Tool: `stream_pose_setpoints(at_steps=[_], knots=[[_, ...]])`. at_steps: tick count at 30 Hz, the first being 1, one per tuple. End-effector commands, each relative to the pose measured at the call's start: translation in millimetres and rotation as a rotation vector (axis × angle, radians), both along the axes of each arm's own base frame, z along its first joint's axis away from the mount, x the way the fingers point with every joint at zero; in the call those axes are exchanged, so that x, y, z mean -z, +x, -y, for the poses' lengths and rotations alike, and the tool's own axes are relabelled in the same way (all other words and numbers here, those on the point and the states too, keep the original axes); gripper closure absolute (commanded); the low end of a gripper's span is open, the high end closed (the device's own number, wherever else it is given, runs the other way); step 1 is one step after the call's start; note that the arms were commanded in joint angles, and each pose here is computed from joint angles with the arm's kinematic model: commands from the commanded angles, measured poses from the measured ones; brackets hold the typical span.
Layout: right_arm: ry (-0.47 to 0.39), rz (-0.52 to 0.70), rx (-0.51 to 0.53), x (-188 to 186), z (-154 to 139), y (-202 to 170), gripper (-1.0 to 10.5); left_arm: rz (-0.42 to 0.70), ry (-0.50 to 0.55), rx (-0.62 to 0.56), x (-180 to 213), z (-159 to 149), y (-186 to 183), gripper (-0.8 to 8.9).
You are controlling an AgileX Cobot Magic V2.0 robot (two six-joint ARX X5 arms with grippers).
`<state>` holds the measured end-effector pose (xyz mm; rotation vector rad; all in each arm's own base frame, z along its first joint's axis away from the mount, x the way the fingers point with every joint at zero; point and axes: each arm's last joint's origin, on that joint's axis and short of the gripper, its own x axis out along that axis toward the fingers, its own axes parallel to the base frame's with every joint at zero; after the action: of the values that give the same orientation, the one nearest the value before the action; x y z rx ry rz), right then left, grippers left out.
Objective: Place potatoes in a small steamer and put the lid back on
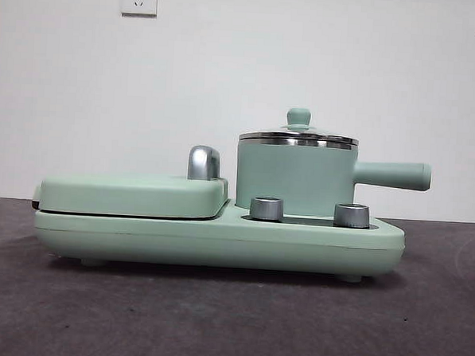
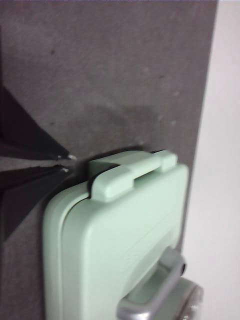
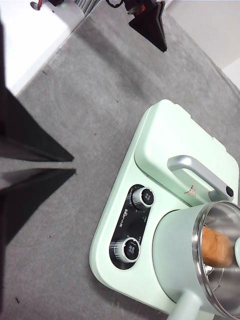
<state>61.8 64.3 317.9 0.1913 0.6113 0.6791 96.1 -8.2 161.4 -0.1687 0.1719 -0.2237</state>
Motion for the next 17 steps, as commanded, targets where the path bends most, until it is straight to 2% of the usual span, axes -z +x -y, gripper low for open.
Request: stream_pose_setpoints(at_steps=[1,8,14,17], knots=[[0.007,0.018,-0.012,-3,-1,-1,9.3,0.020,-0.008,-0.030,1,-1,0,7.92],[0.007,0.018,-0.012,-3,-1,0,9.3,0.024,0.015,-0.120,7,-4,0,7.92],[0.007,0.018,-0.012,-3,-1,0,9.3,0.031,0.078,-0.112,8,-4,0,7.91],[0.007,0.018,-0.012,-3,-1,0,9.3,-0.007,0.082,-0.109,11,-3,-1,7.92]])
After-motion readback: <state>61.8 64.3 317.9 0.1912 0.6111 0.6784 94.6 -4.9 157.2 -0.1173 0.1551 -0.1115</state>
